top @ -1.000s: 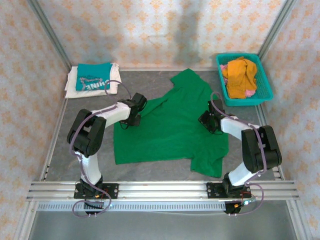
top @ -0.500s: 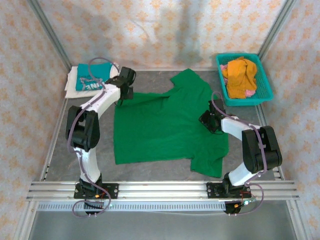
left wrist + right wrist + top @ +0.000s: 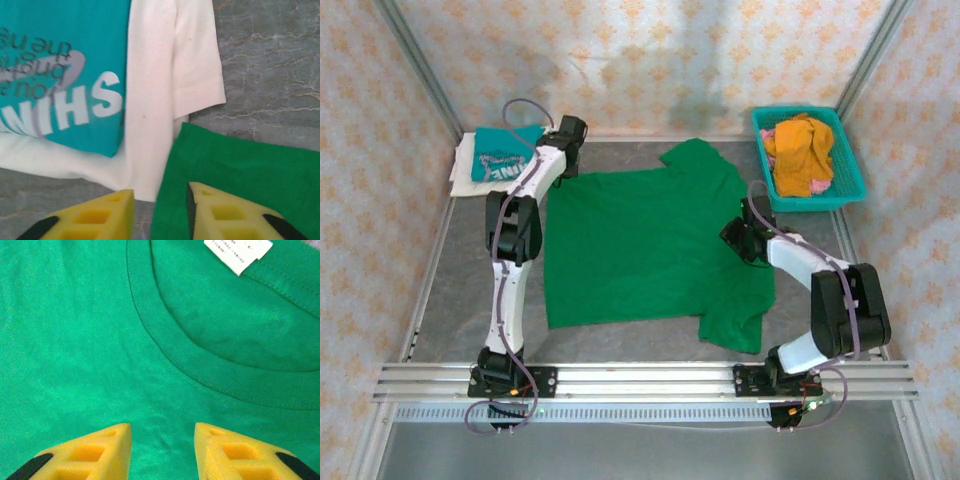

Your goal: Fold and stack the t-shirts

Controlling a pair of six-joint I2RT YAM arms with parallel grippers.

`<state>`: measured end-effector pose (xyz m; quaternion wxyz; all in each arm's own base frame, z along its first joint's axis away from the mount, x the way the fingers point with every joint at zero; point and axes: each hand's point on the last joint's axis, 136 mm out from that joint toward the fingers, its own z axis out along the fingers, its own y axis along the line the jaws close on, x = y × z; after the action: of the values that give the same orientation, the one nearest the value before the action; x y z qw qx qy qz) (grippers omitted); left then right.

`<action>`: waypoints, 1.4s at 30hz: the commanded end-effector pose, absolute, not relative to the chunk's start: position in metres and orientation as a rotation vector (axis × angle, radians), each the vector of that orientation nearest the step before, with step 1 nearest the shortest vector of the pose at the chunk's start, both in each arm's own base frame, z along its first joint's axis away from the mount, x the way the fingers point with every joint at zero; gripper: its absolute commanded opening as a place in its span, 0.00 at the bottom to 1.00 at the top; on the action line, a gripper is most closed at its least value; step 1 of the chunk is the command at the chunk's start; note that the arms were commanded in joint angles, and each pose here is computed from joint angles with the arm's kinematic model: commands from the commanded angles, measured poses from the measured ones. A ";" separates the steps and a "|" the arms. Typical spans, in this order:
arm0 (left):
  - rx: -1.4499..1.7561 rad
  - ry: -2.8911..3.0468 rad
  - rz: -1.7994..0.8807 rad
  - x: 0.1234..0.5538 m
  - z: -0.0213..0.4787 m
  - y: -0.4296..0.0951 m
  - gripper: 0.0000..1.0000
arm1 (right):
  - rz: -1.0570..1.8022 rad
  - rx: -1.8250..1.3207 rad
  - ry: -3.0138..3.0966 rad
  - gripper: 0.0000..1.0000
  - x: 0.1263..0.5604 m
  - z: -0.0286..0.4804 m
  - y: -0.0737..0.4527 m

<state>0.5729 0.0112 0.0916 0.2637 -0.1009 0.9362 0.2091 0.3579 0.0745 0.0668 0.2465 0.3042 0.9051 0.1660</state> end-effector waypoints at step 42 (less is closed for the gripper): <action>-0.418 2.665 -0.197 0.621 -0.007 -0.096 0.25 | 0.490 1.162 2.208 0.18 0.628 0.015 0.091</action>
<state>0.6374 -0.0930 0.0305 0.2812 -0.1566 0.9447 -0.0620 0.6183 0.0949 0.0331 0.2988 0.3949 0.8497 0.1811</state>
